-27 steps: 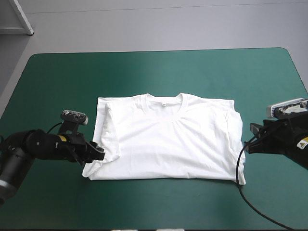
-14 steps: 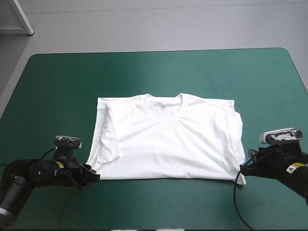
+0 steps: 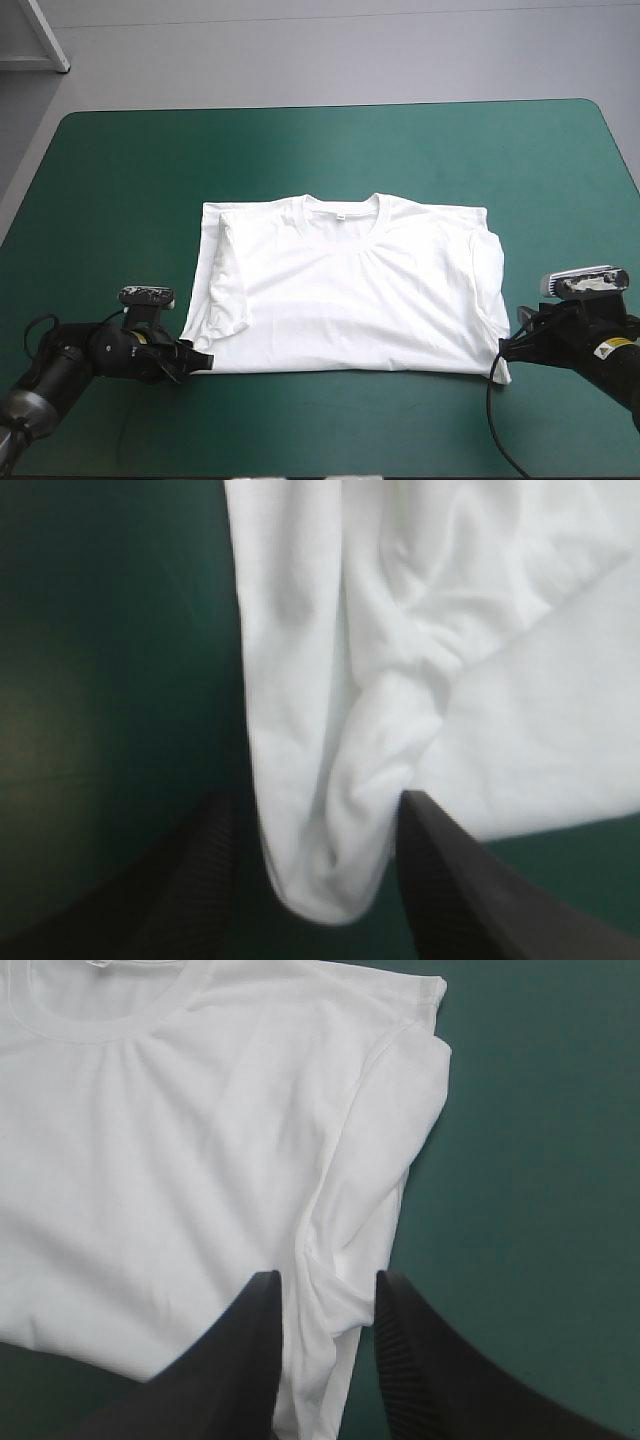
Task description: Fold the cloth
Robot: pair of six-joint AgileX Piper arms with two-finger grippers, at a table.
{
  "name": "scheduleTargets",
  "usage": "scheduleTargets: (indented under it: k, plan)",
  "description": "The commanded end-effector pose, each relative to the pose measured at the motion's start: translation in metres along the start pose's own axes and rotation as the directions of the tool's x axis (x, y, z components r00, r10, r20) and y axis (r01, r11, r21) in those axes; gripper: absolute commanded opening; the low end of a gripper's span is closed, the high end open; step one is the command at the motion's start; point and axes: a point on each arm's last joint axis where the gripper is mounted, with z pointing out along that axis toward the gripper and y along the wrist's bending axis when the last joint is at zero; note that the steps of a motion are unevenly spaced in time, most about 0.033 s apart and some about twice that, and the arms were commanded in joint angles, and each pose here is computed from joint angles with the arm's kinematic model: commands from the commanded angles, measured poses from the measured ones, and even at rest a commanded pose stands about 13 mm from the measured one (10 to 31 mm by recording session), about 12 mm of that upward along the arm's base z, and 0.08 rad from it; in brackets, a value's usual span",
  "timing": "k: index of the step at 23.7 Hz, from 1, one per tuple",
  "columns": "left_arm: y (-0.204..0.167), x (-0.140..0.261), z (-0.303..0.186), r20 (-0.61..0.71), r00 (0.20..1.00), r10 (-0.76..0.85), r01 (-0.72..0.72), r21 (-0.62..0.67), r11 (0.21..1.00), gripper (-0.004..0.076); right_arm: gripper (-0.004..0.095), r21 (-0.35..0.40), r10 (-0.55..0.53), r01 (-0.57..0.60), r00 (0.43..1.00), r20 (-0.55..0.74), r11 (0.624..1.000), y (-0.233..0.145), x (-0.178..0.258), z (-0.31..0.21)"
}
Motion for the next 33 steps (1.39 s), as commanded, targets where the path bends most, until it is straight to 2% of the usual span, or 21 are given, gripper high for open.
scheduleTargets:
  k: [1, 4, 6, 9, 10, 14, 17, 18, 21, 23, 27, 32, 33]
  plan:
    - [-0.001, -0.012, 0.009, 0.014, 0.999, -0.029, 0.029, 0.007, 1.000, 0.0367, 0.0302, 0.018, 0.000, -0.002, 0.997, 0.083, 1.000, -0.001, -0.012, -0.006]
    - [0.001, -0.009, 0.017, -0.061, 0.998, -0.012, 0.012, -0.007, 1.000, 0.0330, 0.0302, 0.018, -0.005, 0.003, 0.998, 0.066, 1.000, -0.001, -0.010, -0.006]
    - [0.003, -0.007, 0.017, -0.084, 0.996, 0.007, -0.008, -0.018, 1.000, 0.0234, 0.0302, 0.011, -0.003, 0.002, 0.999, 0.043, 1.000, 0.000, -0.007, -0.005]
    - [0.002, -0.006, 0.014, -0.076, 0.997, 0.027, -0.028, -0.015, 0.999, 0.0041, 0.0302, -0.007, 0.004, -0.005, 1.000, -0.021, 1.000, 0.001, 0.002, -0.001]
    - [0.002, -0.007, 0.012, -0.063, 0.997, 0.033, -0.034, -0.016, 0.999, 0.0022, 0.0302, -0.014, 0.008, -0.008, 0.999, -0.051, 1.000, 0.001, 0.007, 0.002]
    - [0.002, -0.008, 0.011, -0.047, 0.998, 0.034, -0.034, -0.016, 0.999, 0.0019, 0.0319, -0.031, 0.020, -0.025, 0.991, -0.134, 0.999, 0.001, 0.025, 0.012]
    - [0.001, -0.007, 0.011, -0.051, 0.998, 0.043, -0.044, -0.009, 0.999, 0.0019, 0.0531, -0.041, 0.050, -0.059, 0.978, -0.201, 0.997, -0.002, 0.037, 0.031]
    - [0.001, -0.007, 0.011, -0.051, 0.998, 0.047, -0.048, -0.010, 0.999, 0.0019, 0.0532, -0.045, 0.058, -0.069, 0.974, -0.221, 0.997, -0.002, 0.037, 0.036]
    - [0.003, -0.009, 0.010, -0.043, 0.997, 0.062, -0.063, -0.025, 0.998, 0.0019, 0.0457, -0.096, 0.069, -0.104, 0.948, -0.312, 0.990, -0.004, 0.038, 0.057]
    - [0.002, -0.010, 0.009, -0.039, 0.998, 0.059, -0.060, -0.022, 0.998, 0.0019, 0.0444, -0.121, 0.071, -0.120, 0.935, -0.349, 0.985, -0.004, 0.038, 0.067]
    - [0.002, -0.011, 0.009, -0.036, 0.998, 0.054, -0.055, -0.018, 0.998, 0.0019, 0.0427, -0.102, 0.079, -0.130, 0.912, -0.402, 0.986, -0.009, 0.041, 0.082]
    - [0.002, -0.011, 0.009, -0.036, 0.998, 0.054, -0.055, -0.018, 0.998, 0.0019, 0.0263, -0.098, 0.085, -0.146, 0.883, -0.461, 0.984, -0.011, 0.051, 0.093]
    - [0.002, -0.011, 0.009, -0.036, 0.998, 0.054, -0.055, -0.018, 0.998, 0.0019, 0.0254, -0.098, 0.085, -0.148, 0.879, -0.470, 0.984, -0.011, 0.054, 0.094]
